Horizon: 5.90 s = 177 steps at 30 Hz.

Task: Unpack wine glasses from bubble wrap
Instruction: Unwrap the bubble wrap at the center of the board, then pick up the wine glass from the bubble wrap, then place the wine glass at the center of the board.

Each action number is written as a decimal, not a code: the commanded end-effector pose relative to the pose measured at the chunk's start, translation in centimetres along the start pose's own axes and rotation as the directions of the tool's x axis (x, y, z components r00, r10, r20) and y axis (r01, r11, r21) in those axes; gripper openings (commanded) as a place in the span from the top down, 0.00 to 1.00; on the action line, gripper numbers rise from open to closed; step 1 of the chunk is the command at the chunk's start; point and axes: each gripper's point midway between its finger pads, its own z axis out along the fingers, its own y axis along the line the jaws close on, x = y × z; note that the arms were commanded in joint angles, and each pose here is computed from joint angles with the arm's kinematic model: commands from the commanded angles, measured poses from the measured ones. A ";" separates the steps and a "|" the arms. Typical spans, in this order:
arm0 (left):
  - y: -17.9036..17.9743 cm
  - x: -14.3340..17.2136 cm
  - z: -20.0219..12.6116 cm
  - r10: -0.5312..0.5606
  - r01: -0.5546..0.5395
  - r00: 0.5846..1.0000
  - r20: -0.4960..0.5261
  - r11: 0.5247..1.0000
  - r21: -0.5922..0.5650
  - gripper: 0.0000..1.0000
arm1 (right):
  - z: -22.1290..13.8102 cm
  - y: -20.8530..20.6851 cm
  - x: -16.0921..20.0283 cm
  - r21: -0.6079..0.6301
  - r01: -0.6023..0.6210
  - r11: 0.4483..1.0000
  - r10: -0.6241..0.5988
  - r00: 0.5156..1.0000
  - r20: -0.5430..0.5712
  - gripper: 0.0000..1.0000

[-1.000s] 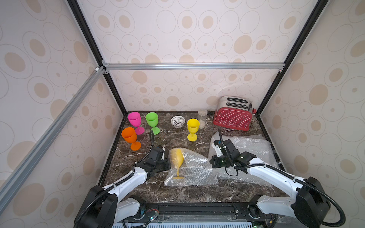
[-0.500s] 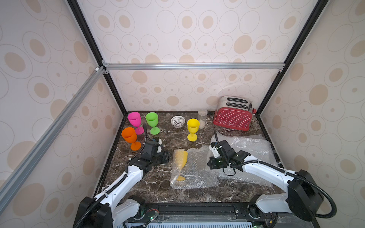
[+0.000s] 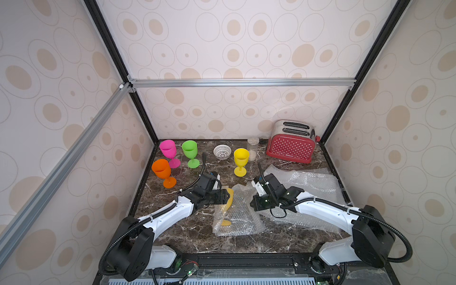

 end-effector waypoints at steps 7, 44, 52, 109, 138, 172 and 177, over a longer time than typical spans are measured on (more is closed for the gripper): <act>0.5 -1.9 -1.1 -0.026 0.027 0.997 0.077 1.000 -0.014 0.76 | -2.0 -3.3 0.2 0.173 -0.046 0.984 0.045 0.999 0.011 1.00; 9.3 -0.5 -3.8 -0.250 0.263 0.962 0.112 0.958 -0.115 0.70 | -6.6 -10.8 2.7 0.316 -0.246 0.917 0.248 0.968 0.034 0.62; 6.9 -2.9 -6.2 -0.209 0.217 0.968 0.137 0.975 -0.049 0.57 | -9.6 -10.5 1.4 0.355 -0.228 0.907 0.210 0.974 0.088 0.43; -2.7 10.7 1.6 -0.051 0.078 0.978 -0.200 0.989 0.129 0.73 | -5.0 -1.6 -0.1 0.056 -0.082 0.995 0.082 0.997 0.010 0.45; -6.6 5.0 -3.7 0.352 -0.376 0.905 0.237 0.924 0.065 0.94 | -9.8 0.3 -5.4 -0.070 -0.158 0.985 0.159 0.987 0.019 0.47; -9.8 6.6 -3.7 0.656 -0.639 0.698 0.288 0.752 -0.165 0.93 | -6.7 0.9 -4.1 -0.112 -0.257 0.960 0.235 0.956 -0.177 0.67; -9.7 6.5 -3.6 0.661 -0.637 0.697 0.280 0.749 -0.182 0.93 | -6.1 1.0 -3.3 -0.101 -0.260 0.960 0.237 0.951 -0.197 0.67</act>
